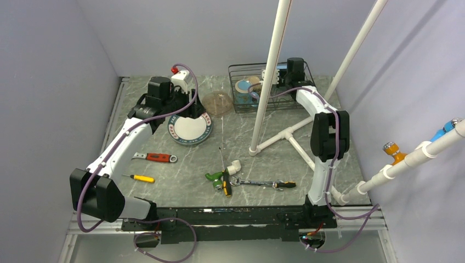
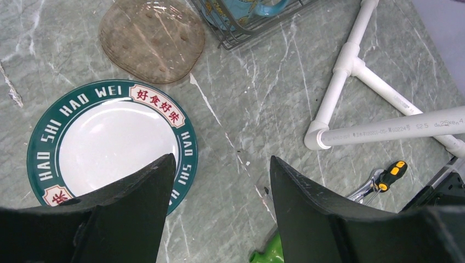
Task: Load the mixed dishes into the dish rack
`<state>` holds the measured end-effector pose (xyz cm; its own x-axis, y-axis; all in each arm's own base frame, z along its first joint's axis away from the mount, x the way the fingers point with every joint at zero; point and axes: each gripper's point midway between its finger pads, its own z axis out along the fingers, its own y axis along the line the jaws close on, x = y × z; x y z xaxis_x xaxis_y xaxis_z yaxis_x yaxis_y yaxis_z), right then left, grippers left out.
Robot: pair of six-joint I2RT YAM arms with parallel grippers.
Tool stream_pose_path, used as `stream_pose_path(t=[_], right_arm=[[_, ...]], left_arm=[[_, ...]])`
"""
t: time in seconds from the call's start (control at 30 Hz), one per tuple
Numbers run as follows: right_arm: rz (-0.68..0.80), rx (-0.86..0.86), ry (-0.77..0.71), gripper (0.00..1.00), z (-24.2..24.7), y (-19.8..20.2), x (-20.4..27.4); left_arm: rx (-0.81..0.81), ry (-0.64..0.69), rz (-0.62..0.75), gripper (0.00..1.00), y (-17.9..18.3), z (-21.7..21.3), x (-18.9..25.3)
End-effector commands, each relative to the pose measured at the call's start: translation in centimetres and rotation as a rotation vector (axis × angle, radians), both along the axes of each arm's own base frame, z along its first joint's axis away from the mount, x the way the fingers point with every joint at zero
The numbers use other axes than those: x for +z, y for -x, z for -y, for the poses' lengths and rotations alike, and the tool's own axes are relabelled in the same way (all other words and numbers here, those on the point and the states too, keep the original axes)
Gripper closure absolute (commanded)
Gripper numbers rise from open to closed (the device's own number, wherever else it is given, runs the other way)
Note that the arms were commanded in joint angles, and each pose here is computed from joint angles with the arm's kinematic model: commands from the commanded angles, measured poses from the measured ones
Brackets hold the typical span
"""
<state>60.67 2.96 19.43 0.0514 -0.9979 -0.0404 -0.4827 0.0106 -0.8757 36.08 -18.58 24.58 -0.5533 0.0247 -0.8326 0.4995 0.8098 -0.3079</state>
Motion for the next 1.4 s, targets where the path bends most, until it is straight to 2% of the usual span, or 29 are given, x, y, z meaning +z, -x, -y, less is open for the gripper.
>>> stream_pose_path(t=[0.0, 0.3, 0.53, 0.7, 1.0, 1.37], right_arm=[[0.050, 0.070, 0.080, 0.98, -0.2, -0.7, 0.5], [-0.003, 0.119, 0.073, 0.85, -0.9, -1.3, -0.6], [-0.018, 0.089, 0.056, 0.77, -0.4, -1.6, -1.3], [-0.013, 0.072, 0.040, 0.67, -0.2, -1.7, -1.0], [-0.017, 0.055, -0.033, 0.59, -0.5, 0.5, 0.4], [-0.060, 0.015, -0.130, 0.57, -0.4, 4.6, -0.2]], left_arm=[[-0.003, -0.002, 0.038, 0.31, -0.6, 0.1, 0.5], [-0.001, -0.007, 0.040, 0.31, -0.6, 0.0, 0.5], [0.002, -0.010, 0.040, 0.31, -0.6, -0.1, 0.4], [-0.001, -0.006, 0.041, 0.31, -0.6, 0.0, 0.6], [-0.005, 0.000, 0.042, 0.31, -0.5, 0.1, 0.7], [0.015, -0.004, 0.050, 0.31, -0.5, -0.2, 1.0]])
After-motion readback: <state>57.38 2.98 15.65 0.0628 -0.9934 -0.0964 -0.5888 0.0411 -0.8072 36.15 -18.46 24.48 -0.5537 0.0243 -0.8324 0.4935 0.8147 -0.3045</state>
